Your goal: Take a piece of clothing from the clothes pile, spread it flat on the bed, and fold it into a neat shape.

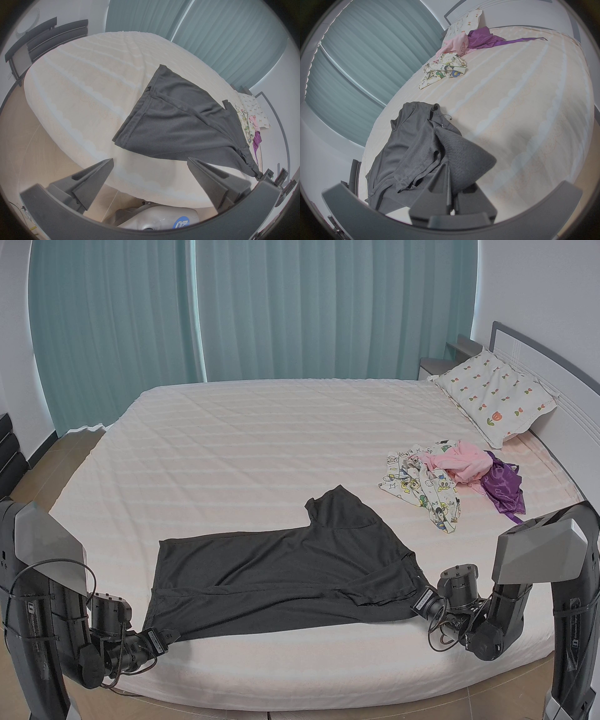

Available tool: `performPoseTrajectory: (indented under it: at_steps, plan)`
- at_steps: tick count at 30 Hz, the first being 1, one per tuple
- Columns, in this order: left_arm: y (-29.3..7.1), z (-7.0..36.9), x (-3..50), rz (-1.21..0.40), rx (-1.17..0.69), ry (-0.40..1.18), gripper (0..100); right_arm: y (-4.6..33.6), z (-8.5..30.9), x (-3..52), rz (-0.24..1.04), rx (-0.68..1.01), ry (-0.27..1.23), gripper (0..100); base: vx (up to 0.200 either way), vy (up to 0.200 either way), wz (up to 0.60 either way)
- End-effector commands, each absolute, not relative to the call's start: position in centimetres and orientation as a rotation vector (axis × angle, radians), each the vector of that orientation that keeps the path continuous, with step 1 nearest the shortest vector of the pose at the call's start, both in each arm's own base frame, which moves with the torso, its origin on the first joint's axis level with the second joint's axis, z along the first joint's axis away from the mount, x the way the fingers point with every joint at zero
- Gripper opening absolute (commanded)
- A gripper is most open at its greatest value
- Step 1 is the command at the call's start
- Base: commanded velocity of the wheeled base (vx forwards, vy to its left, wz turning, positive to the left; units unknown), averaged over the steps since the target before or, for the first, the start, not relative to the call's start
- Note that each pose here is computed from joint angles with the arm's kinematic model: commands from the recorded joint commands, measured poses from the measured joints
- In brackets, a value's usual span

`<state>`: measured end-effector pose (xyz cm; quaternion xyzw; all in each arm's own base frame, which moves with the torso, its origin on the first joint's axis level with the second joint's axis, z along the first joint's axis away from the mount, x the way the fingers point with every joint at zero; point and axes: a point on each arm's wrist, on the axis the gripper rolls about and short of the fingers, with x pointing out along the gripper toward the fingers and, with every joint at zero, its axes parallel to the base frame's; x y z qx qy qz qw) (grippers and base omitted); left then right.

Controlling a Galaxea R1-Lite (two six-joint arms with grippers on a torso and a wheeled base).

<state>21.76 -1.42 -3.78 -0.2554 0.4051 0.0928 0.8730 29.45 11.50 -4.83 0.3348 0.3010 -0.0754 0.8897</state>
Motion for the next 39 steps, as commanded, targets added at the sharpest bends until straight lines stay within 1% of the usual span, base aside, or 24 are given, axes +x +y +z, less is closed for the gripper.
performPoseTrajectory:
  at_steps: [1,6,9,10,16,21,24,30,32,39]
  plan:
    - [-1.5,-5.0,22.1,0.209,-0.526,0.878,100,11.6,-4.9,29.5,-0.153,0.695,0.625,0,0.000,0.000,0.00]
    - [-1.3,-6.1,23.3,0.300,-0.484,0.836,100,11.5,-4.8,29.4,-0.153,0.695,0.625,0,0.000,0.000,0.00]
    - [-1.3,-6.3,23.8,0.305,-0.484,0.823,100,11.6,-4.8,29.3,-0.153,0.694,0.628,0,0.000,0.000,0.00]
    - [-1.3,-6.4,23.9,0.307,-0.485,0.823,0,11.6,-4.8,29.3,-0.153,0.694,0.628,0,0.000,0.000,0.00]
    - [-1.1,-6.1,24.0,0.339,-0.491,0.797,0,11.4,-4.6,28.6,-0.156,0.686,0.643,0,0.000,0.000,0.00]
    - [-0.3,-4.4,23.9,0.355,-0.504,0.745,0,11.1,-3.8,27.6,-0.154,0.681,0.651,0,0.000,0.000,0.00]
    - [-0.1,-4.2,23.9,0.359,-0.506,0.735,0,11.1,-3.5,27.1,-0.149,0.677,0.658,0,0.000,0.000,0.00]
    - [0.8,-4.2,23.4,0.375,-0.446,0.767,0,11.1,-3.6,24.3,-0.138,0.636,0.741,0,0.000,0.000,0.00]
    - [0.9,-4.3,22.9,0.373,-0.421,0.799,0,11.2,-3.7,23.7,-0.134,0.624,0.757,0,0.000,0.000,0.00]
    - [0.8,-4.5,22.4,0.366,-0.393,0.832,0,11.2,-4.4,22.8,-0.127,0.606,0.774,0,0.000,0.000,0.00]
